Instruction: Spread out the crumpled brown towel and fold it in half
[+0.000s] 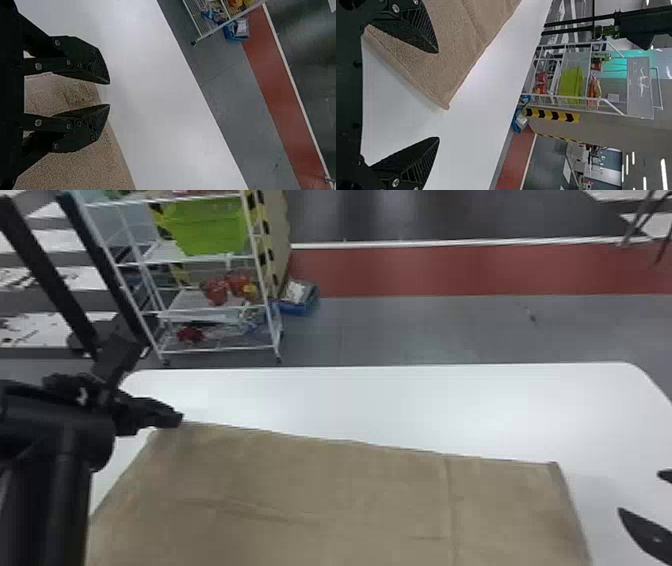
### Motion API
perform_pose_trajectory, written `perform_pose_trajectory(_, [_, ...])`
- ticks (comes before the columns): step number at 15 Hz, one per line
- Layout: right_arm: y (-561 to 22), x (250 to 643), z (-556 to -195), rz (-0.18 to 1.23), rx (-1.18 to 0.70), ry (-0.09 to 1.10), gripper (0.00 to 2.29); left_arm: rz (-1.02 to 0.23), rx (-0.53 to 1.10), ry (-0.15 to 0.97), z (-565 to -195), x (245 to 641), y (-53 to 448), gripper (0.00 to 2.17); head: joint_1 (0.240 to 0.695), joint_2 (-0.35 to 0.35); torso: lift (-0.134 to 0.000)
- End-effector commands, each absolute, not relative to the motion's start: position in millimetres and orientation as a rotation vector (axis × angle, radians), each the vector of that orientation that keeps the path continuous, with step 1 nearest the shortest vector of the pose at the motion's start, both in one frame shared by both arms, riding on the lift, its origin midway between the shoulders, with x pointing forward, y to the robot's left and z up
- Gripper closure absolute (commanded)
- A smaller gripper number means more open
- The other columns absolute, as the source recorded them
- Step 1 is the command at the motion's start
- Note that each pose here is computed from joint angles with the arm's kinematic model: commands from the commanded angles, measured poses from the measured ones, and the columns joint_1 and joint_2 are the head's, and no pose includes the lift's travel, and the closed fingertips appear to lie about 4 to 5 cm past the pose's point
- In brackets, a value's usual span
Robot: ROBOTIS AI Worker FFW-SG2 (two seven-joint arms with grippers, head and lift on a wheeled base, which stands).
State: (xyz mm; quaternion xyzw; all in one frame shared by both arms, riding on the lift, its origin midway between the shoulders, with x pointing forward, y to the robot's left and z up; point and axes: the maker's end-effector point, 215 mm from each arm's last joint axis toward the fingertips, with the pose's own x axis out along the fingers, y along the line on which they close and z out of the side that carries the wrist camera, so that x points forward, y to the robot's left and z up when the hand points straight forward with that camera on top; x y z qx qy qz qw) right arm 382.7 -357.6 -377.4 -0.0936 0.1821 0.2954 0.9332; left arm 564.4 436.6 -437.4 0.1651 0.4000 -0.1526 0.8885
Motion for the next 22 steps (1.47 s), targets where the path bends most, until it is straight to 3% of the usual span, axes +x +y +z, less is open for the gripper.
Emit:
perform_pose_trajectory(1, [-360,382,-381,0.604,-0.188,0.381,0.11,-0.296,0.350,0.837,-438,563,447,0.80,0.695,0.092,-0.122])
perform_pose_trajectory(15, [-361,385,-379,0.600,-0.196,0.378,0.11,-0.322,0.348,0.883,-454,556,445,0.82,0.695,0.107,-0.122])
perform_pose_trajectory(16, [-362,385,-379,0.598,-0.197,0.379,0.11,-0.331,0.352,0.881,-454,557,443,1.15,0.695,0.104,-0.122])
perform_pose_trajectory(17, [-363,387,-379,0.591,-0.197,0.376,0.11,-0.330,0.356,0.883,-455,557,442,1.73,0.695,0.102,-0.122])
perform_pose_trajectory(18, [-365,391,-376,0.585,-0.199,0.368,0.11,-0.325,0.359,0.883,-455,557,443,1.85,0.695,0.099,-0.122])
perform_pose_trajectory(22, [-367,420,-387,0.553,-0.166,0.390,0.11,-0.340,0.366,0.879,-457,553,440,1.88,0.695,0.085,-0.122])
